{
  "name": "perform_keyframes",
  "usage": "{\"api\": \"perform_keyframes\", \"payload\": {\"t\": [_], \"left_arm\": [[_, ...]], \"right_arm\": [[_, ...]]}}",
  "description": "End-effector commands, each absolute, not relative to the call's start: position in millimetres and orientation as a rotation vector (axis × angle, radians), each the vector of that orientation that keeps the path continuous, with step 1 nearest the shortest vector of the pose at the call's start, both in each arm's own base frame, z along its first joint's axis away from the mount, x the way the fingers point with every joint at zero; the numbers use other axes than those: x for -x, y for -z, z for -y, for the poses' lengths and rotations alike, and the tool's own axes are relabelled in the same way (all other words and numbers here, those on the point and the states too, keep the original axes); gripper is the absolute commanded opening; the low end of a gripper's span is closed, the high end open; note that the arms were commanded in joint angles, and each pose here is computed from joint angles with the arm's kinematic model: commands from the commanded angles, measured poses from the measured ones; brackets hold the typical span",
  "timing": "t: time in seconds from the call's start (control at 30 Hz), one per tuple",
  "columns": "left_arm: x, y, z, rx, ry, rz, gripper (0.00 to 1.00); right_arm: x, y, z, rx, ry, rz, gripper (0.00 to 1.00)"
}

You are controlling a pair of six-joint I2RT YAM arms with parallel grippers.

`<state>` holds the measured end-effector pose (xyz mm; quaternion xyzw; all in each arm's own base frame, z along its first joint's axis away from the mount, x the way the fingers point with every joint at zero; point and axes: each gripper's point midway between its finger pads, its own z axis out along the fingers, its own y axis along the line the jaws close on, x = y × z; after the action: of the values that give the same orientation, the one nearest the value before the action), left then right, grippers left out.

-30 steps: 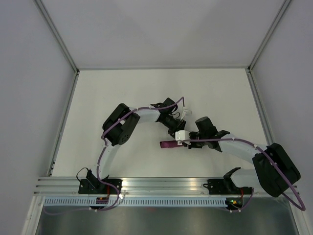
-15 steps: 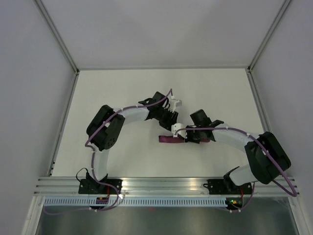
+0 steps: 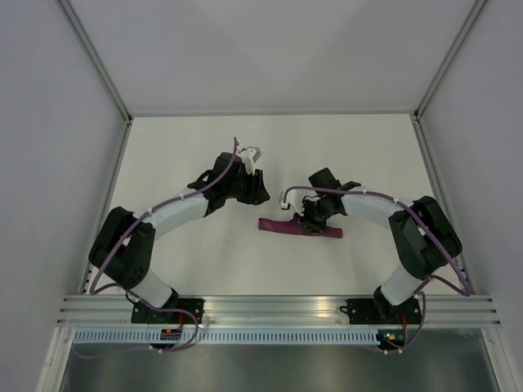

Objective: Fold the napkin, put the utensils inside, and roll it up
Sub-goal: Roll the napkin at the center of the board.

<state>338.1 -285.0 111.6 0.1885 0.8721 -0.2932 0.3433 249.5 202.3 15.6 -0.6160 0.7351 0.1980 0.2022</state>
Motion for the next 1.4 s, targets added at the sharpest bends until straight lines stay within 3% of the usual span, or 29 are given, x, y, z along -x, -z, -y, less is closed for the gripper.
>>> {"api": "perform_keyframes", "payload": {"t": [0.0, 0.17, 0.4, 0.93, 1.37], "left_arm": [[-332.1, -125.9, 268.6, -0.194, 0.781, -2.199, 0.47], [-299.1, -107.9, 256.7, -0.052, 0.849, -2.156, 0.48], [-278.1, -91.7, 292.9, 0.012, 0.889, -2.125, 0.49], [-302.1, -63.2, 324.7, 0.275, 0.783, -2.114, 0.50], [-318.3, -36.0, 327.5, 0.185, 0.616, -2.236, 0.49]], "right_arm": [[-214.8, 20.3, -184.7, 1.676, -0.672, -2.334, 0.14], [-231.3, 23.1, -188.7, 1.514, -0.712, -2.417, 0.14], [-238.0, 36.3, -193.7, 1.366, -0.810, -2.556, 0.14], [-259.7, 29.0, -216.4, 1.104, -0.960, -2.676, 0.15], [-268.8, 21.1, -227.5, 1.042, -1.038, -2.662, 0.21]]}}
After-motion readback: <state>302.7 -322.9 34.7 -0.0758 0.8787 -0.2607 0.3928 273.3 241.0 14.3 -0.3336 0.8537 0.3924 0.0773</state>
